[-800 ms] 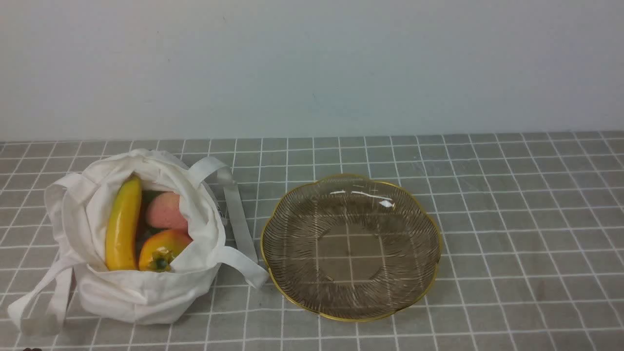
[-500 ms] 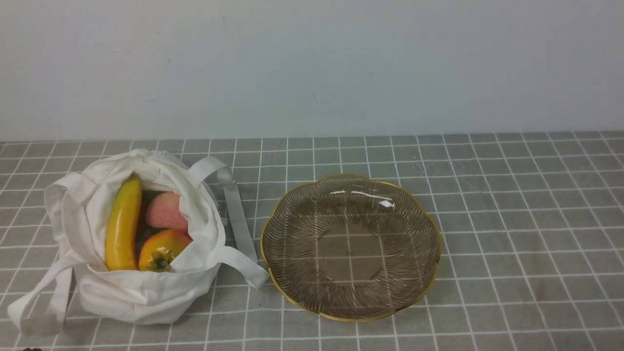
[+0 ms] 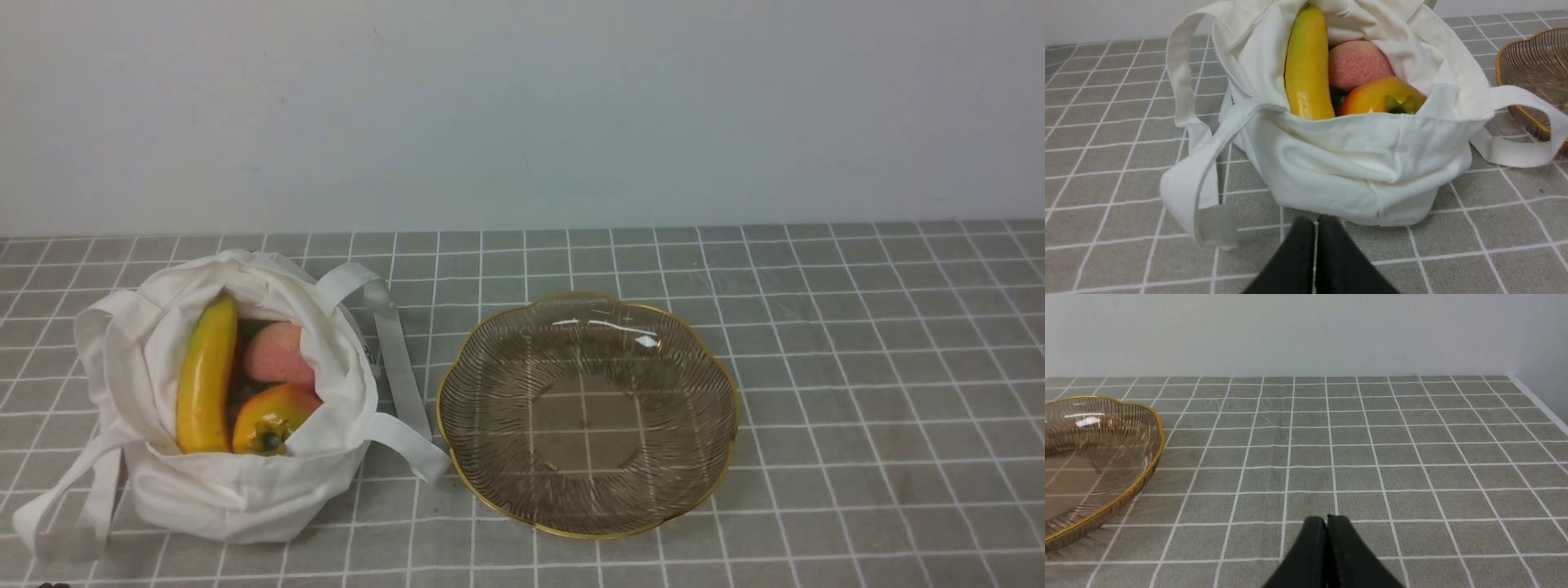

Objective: Take the fruit out of the bag on the grey coffee tablecloth and place them on the plate.
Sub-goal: 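Reach into the bag and grasp the red fruit inside it with the left gripper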

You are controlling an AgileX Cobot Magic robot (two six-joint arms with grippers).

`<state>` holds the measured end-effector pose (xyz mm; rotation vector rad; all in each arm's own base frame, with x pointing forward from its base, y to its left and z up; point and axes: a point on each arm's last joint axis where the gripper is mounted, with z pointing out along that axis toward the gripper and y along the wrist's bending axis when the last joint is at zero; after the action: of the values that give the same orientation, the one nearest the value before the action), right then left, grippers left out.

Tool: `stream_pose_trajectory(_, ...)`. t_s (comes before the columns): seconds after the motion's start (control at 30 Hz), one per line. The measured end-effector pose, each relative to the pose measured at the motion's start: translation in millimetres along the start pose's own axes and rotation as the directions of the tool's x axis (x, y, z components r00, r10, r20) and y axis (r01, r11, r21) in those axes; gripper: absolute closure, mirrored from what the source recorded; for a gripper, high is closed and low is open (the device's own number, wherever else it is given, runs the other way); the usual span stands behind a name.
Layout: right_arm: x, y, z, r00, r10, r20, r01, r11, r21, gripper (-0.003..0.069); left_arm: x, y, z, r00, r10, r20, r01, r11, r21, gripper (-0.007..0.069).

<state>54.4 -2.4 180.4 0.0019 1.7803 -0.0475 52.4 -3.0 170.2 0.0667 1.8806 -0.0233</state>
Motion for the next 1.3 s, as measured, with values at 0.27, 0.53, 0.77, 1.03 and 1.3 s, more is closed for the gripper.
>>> stream_pose_trajectory(0.27, 0.0, 0.0, 0.0, 1.0, 0.001, 0.0, -0.001, 1.0, 0.0, 0.0676, -3.7, -1.4, 0.0, 0.996, -0.073, 0.042, 0.073, 0.997, 0.018, 0.0633)
stream_pose_trajectory(0.53, 0.0, 0.0, 0.0, 1.0, 0.001, 0.0, -0.001, 1.0, 0.0, 0.0676, -26.5, -2.1, -3.9, 0.843, -0.477, 0.248, 0.45, 0.879, 0.159, 0.0633)
stream_pose_trajectory(0.77, 0.0, 0.0, 0.0, 1.0, 0.001, 0.0, -0.001, 1.0, 0.0, 0.0676, -71.1, 13.8, -28.7, 0.575, -0.598, 0.558, 0.551, 0.787, 0.276, 0.0633)
stream_pose_trajectory(1.03, 0.0, 0.0, 0.0, 1.0, 0.001, 0.0, -0.001, 1.0, 0.0, 0.0676, -144.9, -7.0, -15.6, 0.906, -0.403, 0.13, 0.38, 0.909, 0.171, 0.0633)
stream_pose_trajectory(1.3, 0.0, 0.0, 0.0, 1.0, 0.001, 0.0, -0.001, 1.0, 0.0, 0.0676, -148.8, -13.2, 59.4, 0.838, -0.17, -0.519, 0.245, 0.966, 0.08, 0.0633)
